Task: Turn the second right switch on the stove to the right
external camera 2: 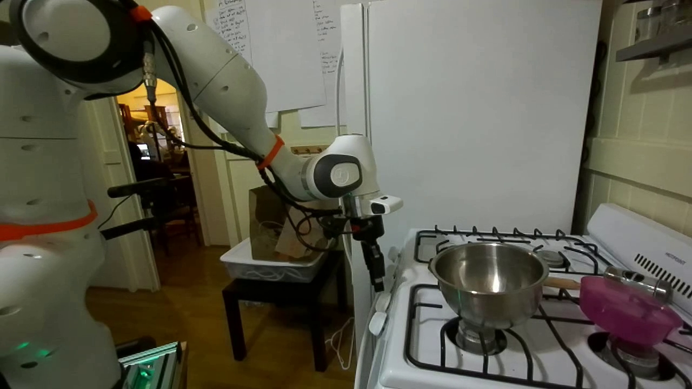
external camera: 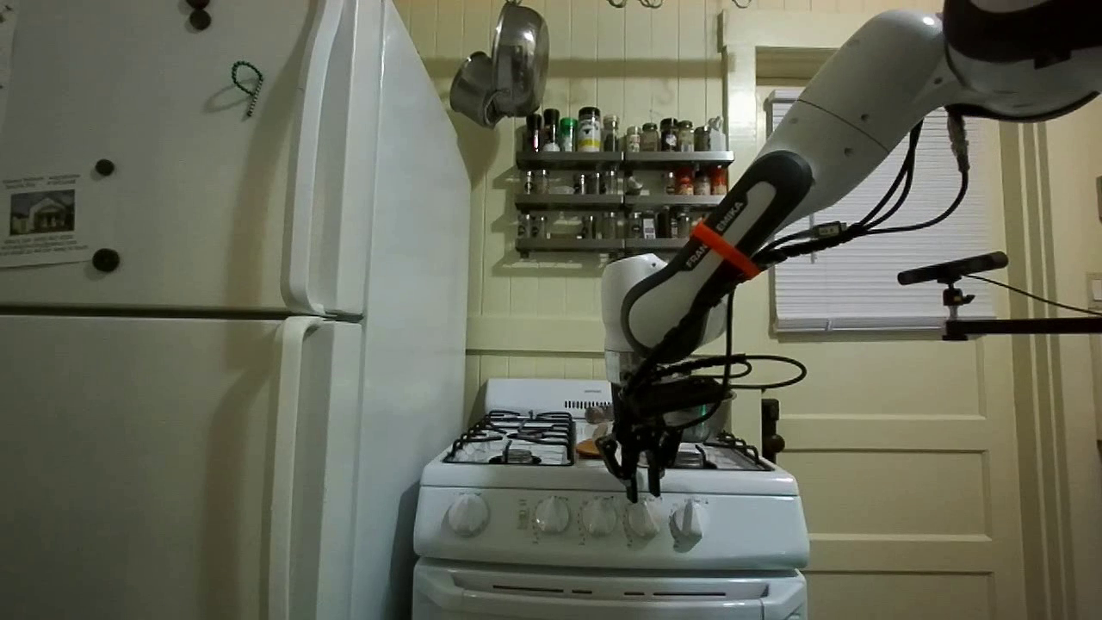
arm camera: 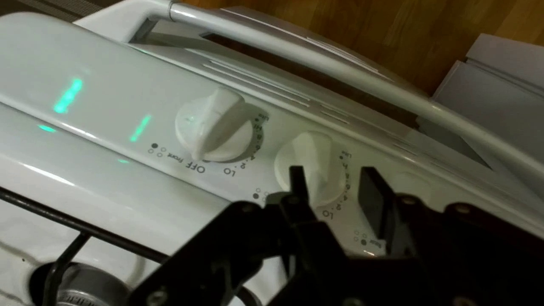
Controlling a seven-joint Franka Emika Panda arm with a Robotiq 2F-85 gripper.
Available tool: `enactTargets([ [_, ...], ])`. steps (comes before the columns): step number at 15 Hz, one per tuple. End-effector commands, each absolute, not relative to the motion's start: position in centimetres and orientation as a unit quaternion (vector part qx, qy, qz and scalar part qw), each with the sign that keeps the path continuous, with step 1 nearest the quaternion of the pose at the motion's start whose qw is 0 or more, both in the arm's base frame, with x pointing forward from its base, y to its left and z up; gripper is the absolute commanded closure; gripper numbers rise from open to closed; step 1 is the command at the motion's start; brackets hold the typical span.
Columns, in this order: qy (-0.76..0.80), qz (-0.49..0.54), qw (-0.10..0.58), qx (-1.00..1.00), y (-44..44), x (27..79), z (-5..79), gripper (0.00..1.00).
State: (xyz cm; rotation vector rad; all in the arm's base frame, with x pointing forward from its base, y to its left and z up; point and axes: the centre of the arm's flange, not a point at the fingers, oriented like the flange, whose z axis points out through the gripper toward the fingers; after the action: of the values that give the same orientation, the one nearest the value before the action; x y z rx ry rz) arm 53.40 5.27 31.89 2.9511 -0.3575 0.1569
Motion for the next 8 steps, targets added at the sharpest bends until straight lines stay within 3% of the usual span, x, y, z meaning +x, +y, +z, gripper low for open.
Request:
enactTargets([
  [1, -0.142, 0.058, 0.089, 0.984, 5.4, 54.5, 30.8, 0.63],
  [6, -0.167, 0.046, 0.09, 0.981, 4.8, 54.6, 29.9, 0.53],
  [8, -0.175, 0.041, 0.089, 0.98, 4.8, 54.6, 29.6, 0.54],
])
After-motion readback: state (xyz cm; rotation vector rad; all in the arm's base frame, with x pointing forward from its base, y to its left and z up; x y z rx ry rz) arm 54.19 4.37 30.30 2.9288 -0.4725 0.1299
